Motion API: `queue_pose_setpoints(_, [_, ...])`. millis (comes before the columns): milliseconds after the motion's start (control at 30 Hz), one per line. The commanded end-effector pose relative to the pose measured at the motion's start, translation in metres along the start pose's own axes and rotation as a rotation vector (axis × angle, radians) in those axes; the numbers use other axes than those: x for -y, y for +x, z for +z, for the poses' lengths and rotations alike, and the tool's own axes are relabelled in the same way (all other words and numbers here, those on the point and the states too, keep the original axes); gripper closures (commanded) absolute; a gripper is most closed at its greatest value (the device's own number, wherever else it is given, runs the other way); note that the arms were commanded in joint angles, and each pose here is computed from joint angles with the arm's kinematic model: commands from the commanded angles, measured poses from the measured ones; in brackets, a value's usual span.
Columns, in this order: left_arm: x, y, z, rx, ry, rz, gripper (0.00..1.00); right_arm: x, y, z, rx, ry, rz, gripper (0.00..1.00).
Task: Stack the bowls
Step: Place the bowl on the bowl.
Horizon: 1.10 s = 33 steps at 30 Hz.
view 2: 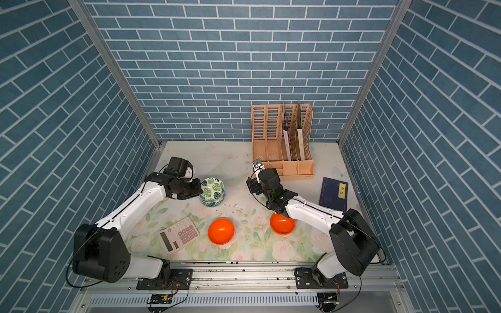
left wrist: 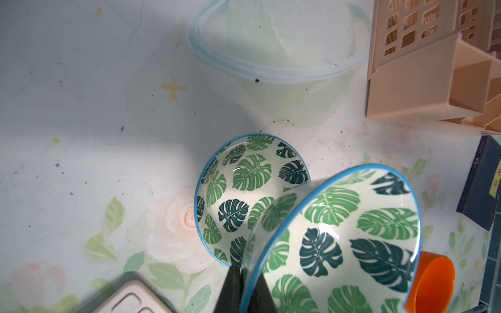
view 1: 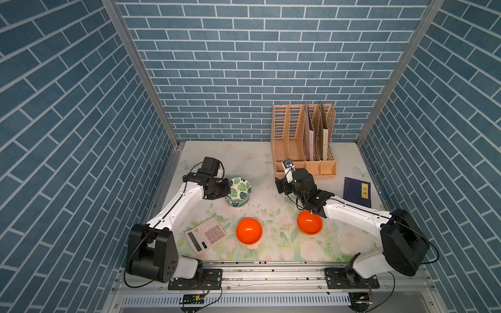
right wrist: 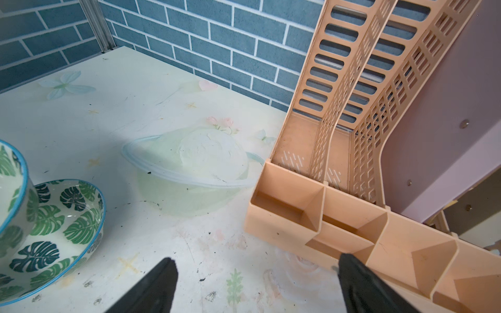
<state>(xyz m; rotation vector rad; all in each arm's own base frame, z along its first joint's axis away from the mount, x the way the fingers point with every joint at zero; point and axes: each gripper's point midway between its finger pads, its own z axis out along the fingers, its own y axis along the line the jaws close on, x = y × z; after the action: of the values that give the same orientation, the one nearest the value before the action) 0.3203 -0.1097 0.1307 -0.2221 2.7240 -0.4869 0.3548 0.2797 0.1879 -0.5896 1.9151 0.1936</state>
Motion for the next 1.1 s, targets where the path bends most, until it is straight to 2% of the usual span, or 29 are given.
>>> queue_pose_setpoints(0, [0.006, -0.01, 0.002, 0.04, 0.028, -0.003, 1.0, 0.0, -0.01, -0.001, 0.013, -0.005, -0.013, 0.04])
queue_pose_setpoints(500, [-0.007, -0.005, 0.028, -0.008, -0.019, -0.012, 1.0, 0.0, -0.006, -0.003, 0.017, -0.013, -0.004, 0.04])
queue_pose_setpoints(1067, [-0.017, 0.0, 0.042, -0.043, -0.057, -0.025, 1.0, 0.0, -0.004, -0.007, 0.022, -0.017, -0.002, 0.04])
